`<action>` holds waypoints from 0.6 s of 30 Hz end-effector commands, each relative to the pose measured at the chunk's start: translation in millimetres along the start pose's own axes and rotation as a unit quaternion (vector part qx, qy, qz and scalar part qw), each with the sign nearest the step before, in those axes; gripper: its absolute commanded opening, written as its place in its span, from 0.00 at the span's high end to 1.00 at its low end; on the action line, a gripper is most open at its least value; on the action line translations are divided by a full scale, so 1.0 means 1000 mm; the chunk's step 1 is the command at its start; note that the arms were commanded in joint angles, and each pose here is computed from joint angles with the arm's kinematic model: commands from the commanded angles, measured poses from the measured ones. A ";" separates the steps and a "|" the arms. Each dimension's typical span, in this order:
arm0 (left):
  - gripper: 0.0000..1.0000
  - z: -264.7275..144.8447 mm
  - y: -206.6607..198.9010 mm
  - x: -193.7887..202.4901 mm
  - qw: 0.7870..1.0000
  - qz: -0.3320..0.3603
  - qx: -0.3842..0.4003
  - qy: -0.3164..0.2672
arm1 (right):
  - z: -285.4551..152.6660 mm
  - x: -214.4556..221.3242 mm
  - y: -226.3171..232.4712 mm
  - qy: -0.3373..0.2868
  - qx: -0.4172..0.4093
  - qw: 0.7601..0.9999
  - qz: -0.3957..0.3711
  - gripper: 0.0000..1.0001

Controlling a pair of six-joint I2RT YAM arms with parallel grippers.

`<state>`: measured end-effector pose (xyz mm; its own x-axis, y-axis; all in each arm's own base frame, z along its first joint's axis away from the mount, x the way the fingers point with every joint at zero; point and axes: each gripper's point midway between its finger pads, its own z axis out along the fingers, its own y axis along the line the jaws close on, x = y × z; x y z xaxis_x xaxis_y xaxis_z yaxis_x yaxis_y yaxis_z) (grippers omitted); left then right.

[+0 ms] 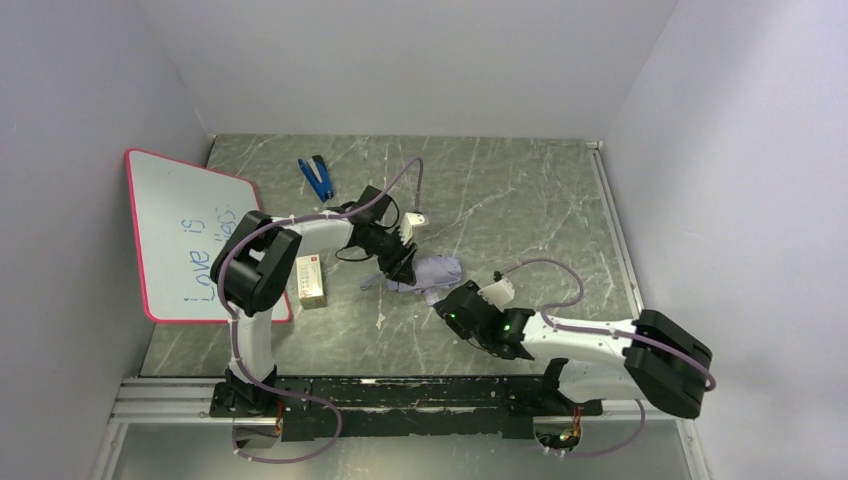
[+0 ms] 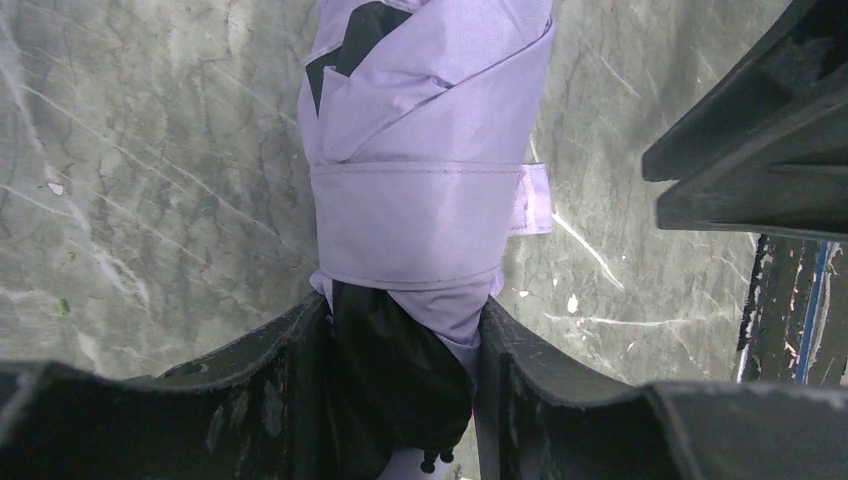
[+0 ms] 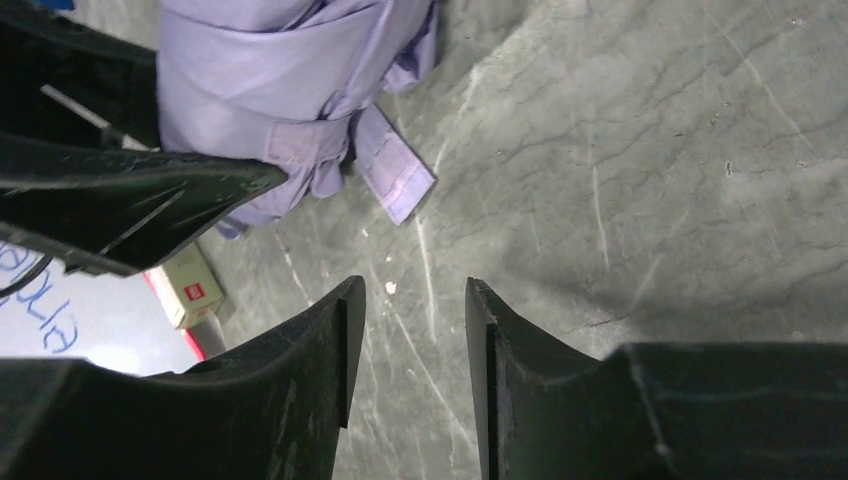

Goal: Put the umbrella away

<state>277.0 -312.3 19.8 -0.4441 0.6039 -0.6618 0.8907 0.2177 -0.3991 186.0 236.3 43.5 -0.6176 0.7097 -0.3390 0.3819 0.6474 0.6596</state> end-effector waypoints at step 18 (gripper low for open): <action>0.95 0.006 0.021 0.064 0.991 -0.033 -0.077 0.108 | 0.046 -0.012 -0.018 -0.067 0.069 0.992 0.079 0.61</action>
<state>276.9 -312.2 19.3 -0.4360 0.6163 -0.6558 0.8960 0.2295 -0.3801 214.9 249.9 20.4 -0.4865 0.8332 -0.2631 0.5348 0.5221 0.6644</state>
